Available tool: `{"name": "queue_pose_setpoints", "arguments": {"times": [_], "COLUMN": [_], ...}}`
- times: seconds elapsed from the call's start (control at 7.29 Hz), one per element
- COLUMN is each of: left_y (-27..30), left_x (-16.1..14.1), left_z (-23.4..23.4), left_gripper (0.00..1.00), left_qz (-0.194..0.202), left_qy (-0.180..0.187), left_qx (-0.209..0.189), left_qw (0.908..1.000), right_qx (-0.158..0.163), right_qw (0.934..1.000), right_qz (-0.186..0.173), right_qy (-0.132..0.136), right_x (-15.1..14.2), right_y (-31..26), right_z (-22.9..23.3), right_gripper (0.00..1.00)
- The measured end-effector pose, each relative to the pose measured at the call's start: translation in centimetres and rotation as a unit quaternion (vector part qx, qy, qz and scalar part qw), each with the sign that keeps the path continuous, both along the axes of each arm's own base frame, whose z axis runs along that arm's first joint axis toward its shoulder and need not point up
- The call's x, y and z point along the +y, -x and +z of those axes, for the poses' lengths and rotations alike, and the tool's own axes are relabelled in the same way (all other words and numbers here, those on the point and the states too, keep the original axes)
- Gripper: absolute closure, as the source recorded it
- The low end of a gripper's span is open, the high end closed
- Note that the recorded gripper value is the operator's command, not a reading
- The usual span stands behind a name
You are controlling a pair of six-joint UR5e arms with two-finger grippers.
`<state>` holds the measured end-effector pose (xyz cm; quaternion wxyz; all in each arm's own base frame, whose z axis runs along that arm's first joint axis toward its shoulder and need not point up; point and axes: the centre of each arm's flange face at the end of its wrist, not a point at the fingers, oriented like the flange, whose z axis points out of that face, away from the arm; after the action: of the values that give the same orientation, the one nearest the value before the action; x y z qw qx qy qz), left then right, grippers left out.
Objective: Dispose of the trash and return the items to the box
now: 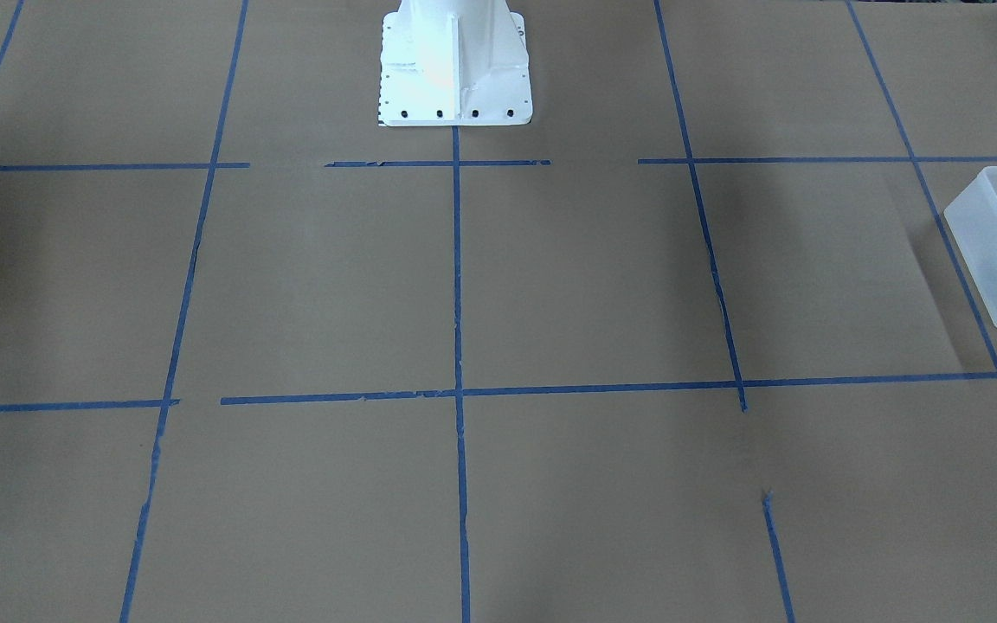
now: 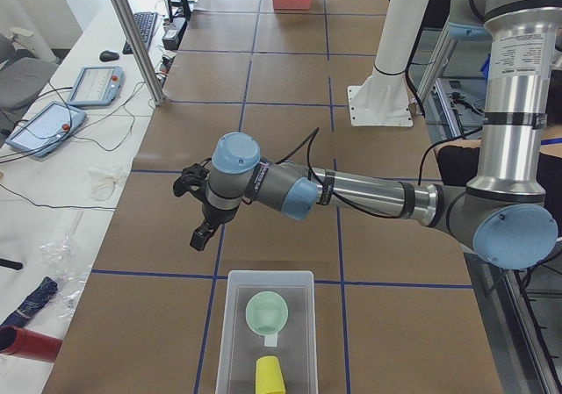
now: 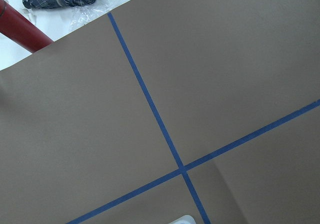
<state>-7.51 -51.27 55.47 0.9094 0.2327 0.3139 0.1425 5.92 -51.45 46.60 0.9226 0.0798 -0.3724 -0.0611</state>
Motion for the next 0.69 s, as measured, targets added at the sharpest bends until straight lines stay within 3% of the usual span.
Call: {"name": "queue_pose_setpoints", "arguments": {"times": [0.27,0.69], "left_y": [-0.1,-0.7], "left_x": [-0.4,-3.0], "left_z": [0.6,2.9], "left_gripper": [0.00,0.00], "left_qz": [-0.001,0.006], "left_qy": [0.021,0.144], "left_qx": [0.000,0.010], "left_qw": [0.9998,0.9895], "right_qx": [0.007,0.005], "right_qw": [0.9991,0.9971], "right_qz": [-0.039,-0.066], "right_qy": [0.010,0.036], "right_x": [0.1,1.8], "right_y": [4.3,6.4], "right_z": [0.8,3.7], "right_gripper": [0.00,0.00]}}
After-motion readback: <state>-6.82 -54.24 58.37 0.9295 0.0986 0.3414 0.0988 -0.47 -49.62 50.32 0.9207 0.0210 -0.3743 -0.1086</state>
